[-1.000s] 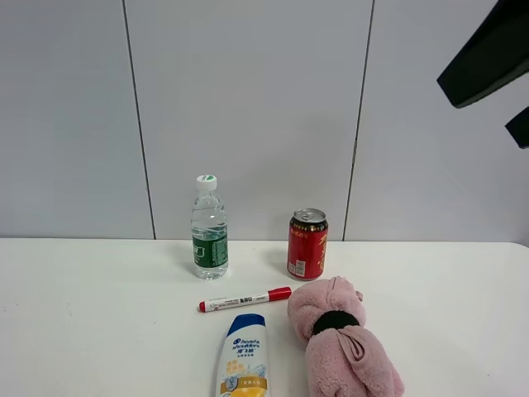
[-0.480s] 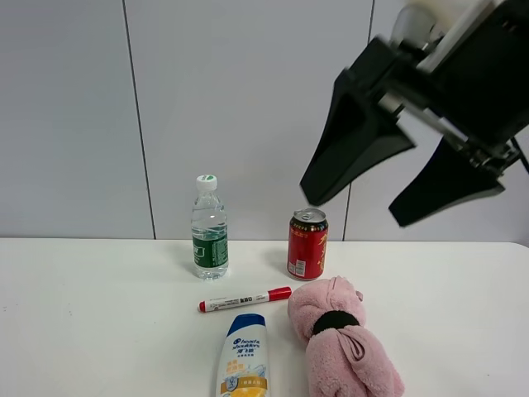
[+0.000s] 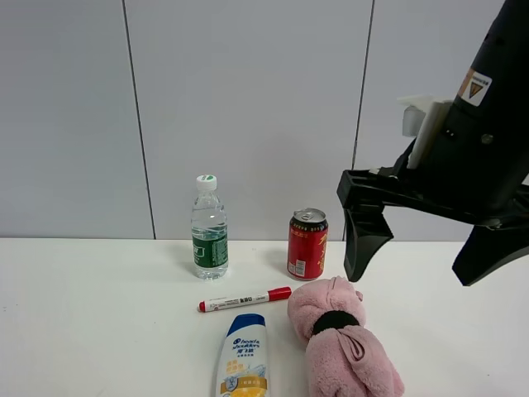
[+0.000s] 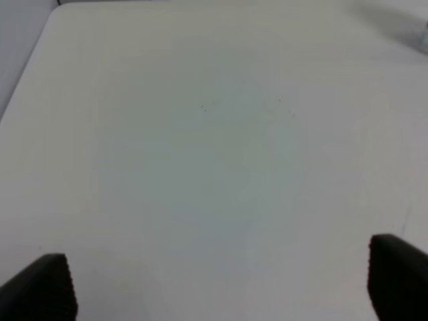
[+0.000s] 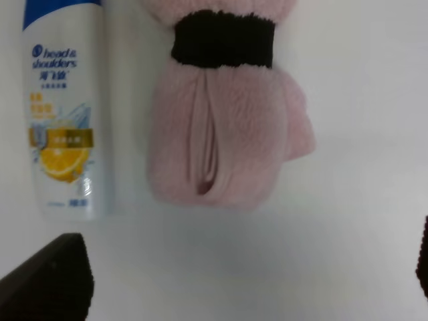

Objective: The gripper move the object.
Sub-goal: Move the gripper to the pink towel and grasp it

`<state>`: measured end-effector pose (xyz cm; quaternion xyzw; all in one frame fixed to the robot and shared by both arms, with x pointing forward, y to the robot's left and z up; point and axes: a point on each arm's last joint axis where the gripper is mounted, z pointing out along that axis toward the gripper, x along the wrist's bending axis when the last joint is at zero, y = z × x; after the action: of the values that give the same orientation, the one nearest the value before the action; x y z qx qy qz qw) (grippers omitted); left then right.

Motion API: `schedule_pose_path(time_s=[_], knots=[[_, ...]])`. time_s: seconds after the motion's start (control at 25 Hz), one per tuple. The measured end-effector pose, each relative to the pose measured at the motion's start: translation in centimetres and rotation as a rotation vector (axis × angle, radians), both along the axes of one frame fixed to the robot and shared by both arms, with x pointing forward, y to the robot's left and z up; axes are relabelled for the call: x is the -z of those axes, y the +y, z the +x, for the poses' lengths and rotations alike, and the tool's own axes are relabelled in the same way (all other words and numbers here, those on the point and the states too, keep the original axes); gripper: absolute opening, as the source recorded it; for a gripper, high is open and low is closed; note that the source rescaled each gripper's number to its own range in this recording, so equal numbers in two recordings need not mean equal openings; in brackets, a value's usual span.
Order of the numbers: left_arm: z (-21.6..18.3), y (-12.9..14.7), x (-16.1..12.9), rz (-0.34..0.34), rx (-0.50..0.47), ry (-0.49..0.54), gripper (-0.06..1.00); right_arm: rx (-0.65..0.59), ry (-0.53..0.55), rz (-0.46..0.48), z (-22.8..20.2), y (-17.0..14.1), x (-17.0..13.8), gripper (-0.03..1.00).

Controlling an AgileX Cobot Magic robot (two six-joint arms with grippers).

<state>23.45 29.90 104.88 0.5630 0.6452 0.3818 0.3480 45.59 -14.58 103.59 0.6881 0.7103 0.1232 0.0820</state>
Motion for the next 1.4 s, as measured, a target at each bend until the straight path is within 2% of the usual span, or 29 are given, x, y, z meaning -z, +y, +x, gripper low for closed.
schedule_pose_path(time_s=[0.44,0.72,0.92,1.08,1.4], knots=[[0.0,0.0,0.0,0.000,0.000,0.000,1.00,-0.007,0.007,-0.161,3.5,1.3,6.0,1.00],[0.0,0.0,0.0,0.000,0.000,0.000,1.00,-0.003,-0.024,-0.108,4.7,2.5,8.4,1.00],[0.0,0.0,0.0,0.000,0.000,0.000,1.00,0.000,-0.022,-0.122,5.2,2.6,9.5,1.00],[0.0,0.0,0.0,0.000,0.000,0.000,1.00,0.012,-0.039,-0.091,5.8,2.8,10.4,1.00],[0.0,0.0,0.0,0.000,0.000,0.000,1.00,-0.028,-0.045,-0.090,6.7,3.4,13.1,1.00]])
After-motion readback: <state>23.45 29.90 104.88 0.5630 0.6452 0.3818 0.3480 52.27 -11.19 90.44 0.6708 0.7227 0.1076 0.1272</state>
